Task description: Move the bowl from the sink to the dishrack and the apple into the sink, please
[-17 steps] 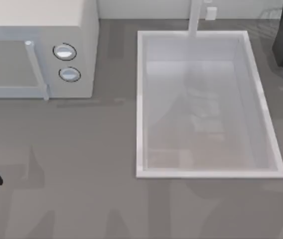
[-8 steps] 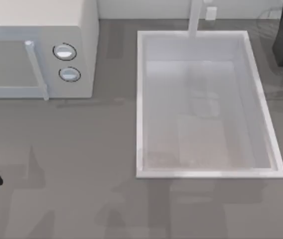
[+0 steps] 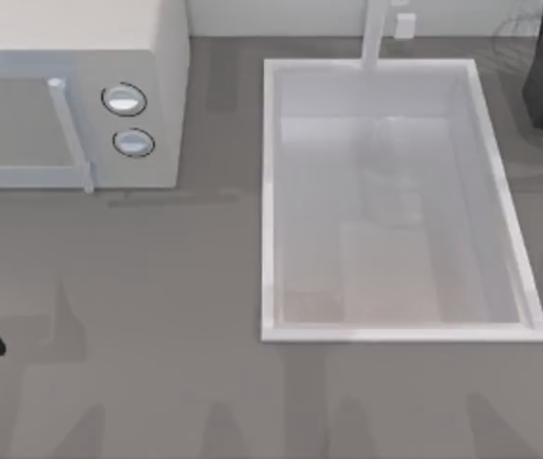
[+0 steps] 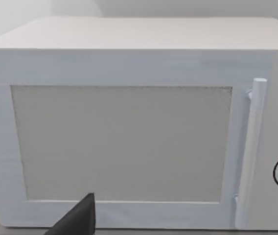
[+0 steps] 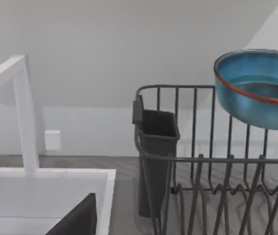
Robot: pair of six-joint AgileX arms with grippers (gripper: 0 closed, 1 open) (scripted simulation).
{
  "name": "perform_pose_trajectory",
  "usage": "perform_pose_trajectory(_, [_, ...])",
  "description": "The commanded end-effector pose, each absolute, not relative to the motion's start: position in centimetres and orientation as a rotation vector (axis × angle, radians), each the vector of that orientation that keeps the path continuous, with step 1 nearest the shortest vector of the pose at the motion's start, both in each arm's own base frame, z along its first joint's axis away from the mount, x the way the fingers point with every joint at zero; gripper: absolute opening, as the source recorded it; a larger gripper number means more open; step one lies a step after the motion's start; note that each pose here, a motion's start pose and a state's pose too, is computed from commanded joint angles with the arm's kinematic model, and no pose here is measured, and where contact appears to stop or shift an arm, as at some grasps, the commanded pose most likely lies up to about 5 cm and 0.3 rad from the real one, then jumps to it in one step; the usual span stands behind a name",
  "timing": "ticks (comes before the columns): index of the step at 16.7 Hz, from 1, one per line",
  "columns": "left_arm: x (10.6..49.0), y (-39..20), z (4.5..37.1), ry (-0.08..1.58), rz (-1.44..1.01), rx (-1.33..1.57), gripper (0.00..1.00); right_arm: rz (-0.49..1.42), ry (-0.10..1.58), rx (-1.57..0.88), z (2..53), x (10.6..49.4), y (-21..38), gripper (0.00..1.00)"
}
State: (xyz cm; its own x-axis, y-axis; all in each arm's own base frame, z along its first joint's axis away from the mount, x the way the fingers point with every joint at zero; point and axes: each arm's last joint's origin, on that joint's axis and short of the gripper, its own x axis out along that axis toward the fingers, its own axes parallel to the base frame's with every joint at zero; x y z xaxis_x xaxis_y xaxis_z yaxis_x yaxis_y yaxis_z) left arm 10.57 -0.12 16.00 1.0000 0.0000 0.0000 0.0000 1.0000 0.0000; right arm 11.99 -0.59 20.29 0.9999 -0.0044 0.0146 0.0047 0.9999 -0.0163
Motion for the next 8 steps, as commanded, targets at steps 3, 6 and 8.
perform_pose_trajectory(3, [10.6,-0.1,16.0,0.0,0.0,0.0,1.0,-0.002,-0.008,-0.007,17.5,10.9,-0.3,1.0])
perform_pose_trajectory(6, [10.6,-0.1,16.0,0.0,0.0,0.0,1.0,0.0,0.0,-0.001,16.1,10.6,-0.1,1.0])
perform_pose_trajectory(8, [10.6,-0.1,16.0,0.0,0.0,0.0,1.0,0.0,0.0,0.0,16.0,10.6,-0.1,1.0])
